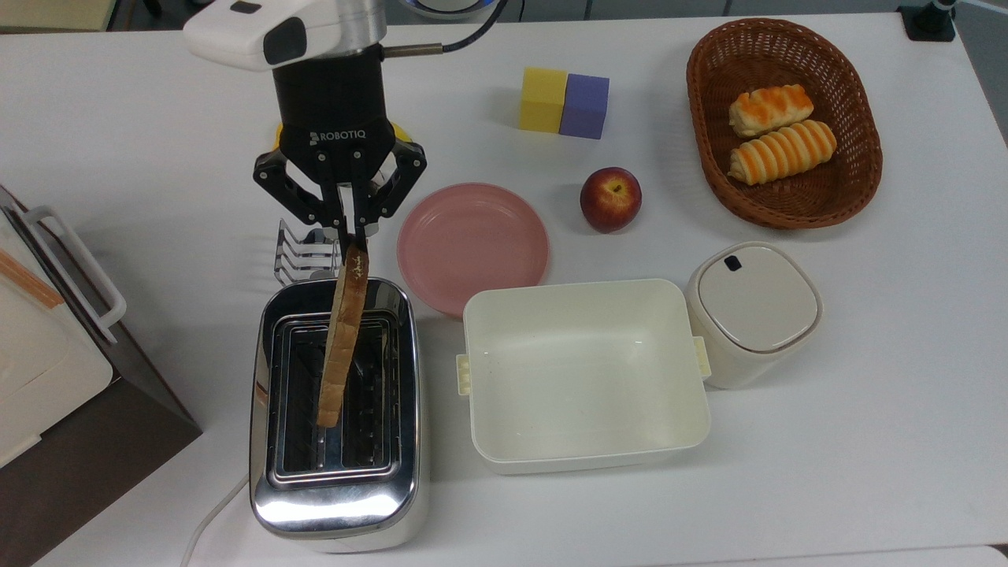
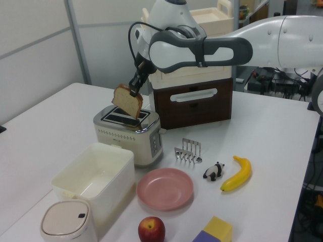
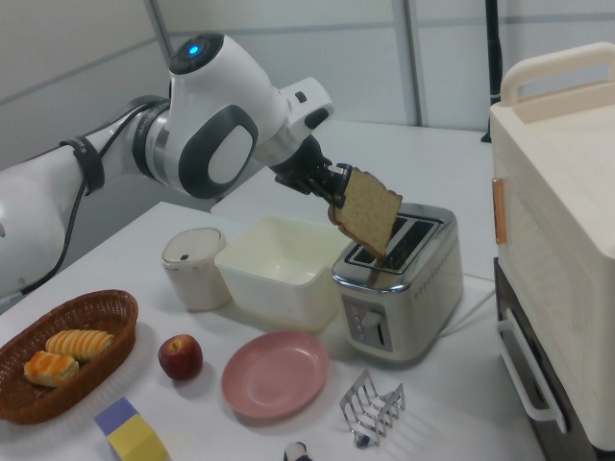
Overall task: Put the bread in the toaster
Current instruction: 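Carry the bread slice over the toaster slot and align it, then lower the bread into the toaster slot and open the gripper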
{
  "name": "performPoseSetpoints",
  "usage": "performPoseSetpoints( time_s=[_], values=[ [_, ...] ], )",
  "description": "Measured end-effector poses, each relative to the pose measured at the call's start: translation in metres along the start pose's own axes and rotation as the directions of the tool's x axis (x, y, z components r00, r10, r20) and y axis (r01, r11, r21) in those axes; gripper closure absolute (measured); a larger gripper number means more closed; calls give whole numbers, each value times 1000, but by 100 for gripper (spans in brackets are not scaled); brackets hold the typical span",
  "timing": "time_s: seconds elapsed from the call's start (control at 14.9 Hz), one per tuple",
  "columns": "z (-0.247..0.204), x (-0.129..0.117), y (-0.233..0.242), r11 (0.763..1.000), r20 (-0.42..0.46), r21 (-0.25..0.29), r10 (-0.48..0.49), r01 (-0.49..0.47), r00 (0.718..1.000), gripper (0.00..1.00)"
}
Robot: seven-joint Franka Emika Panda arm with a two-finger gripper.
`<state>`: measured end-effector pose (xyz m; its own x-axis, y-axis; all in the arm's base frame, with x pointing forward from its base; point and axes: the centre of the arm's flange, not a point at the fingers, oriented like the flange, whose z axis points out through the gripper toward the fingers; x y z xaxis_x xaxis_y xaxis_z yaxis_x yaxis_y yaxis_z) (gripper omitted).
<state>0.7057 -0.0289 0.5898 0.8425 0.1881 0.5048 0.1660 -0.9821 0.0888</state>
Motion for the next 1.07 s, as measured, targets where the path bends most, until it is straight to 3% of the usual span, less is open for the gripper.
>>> performPoseSetpoints(
  time_s=[1.07],
  values=[
    [16, 2, -23, 998, 0, 31, -55, 55, 999, 91]
  ],
)
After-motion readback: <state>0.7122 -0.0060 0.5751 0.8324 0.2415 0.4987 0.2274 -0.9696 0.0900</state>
